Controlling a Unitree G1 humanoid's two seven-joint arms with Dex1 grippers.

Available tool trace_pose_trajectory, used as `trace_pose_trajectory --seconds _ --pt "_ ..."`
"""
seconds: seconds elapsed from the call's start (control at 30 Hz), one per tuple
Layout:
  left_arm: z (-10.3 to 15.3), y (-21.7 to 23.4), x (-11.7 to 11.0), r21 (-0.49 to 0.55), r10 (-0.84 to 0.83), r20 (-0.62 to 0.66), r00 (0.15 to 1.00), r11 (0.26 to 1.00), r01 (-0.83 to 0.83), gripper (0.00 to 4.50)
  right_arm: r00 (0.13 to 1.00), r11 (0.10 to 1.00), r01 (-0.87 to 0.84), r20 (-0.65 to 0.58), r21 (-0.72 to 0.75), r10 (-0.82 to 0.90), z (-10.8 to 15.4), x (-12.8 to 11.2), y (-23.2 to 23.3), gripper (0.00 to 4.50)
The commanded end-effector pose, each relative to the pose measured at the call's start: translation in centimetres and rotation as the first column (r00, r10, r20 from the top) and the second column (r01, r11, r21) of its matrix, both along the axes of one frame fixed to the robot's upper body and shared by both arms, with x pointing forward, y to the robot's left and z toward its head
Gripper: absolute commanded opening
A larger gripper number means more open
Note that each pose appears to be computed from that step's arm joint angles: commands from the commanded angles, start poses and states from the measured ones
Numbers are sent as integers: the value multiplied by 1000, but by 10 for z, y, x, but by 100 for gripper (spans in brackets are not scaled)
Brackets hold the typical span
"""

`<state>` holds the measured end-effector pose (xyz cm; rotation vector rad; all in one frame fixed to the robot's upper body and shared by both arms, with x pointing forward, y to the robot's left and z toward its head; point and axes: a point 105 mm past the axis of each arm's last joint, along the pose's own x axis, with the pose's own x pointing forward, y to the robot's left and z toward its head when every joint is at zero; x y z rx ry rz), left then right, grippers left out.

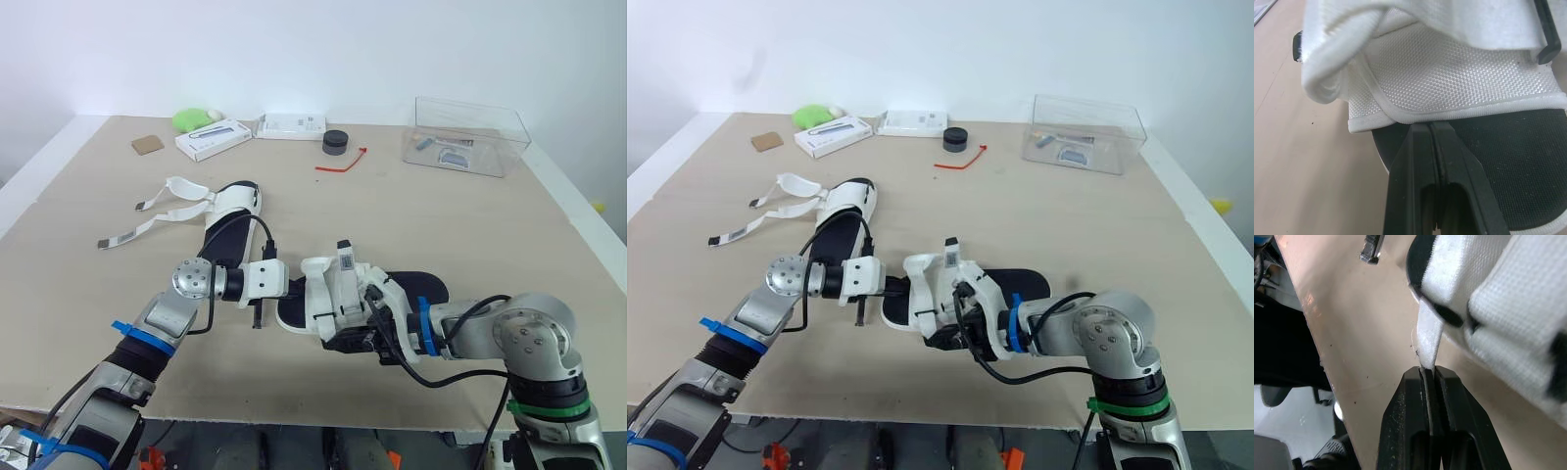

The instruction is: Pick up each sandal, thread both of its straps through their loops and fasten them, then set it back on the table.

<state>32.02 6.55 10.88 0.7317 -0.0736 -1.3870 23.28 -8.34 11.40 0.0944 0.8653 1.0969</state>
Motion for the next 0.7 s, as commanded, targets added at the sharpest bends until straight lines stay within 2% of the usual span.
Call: trace_pose_trajectory --seconds 0.03,0.23,0.57,0.67,0.7 --pt "-21 8 -1 80 30 -49 998 996 -26 0 992 992 -122 -26 29 122 9 -22 -2 4" --pt "-21 11 1 90 31 -46 998 996 -27 0 948 955 -275 -136 108 288 17 -58 -7 4" --pt "-22 9 -1 89 25 -49 999 996 -21 0 935 937 -315 -116 154 334 29 -66 -7 4" --pt "-22 8 -1 91 22 -51 998 996 -17 0 935 931 -324 -92 169 342 35 -66 -7 106" --pt "-23 8 -1 91 20 -52 998 996 -16 0 935 931 -329 -80 158 344 36 -66 -8 161"
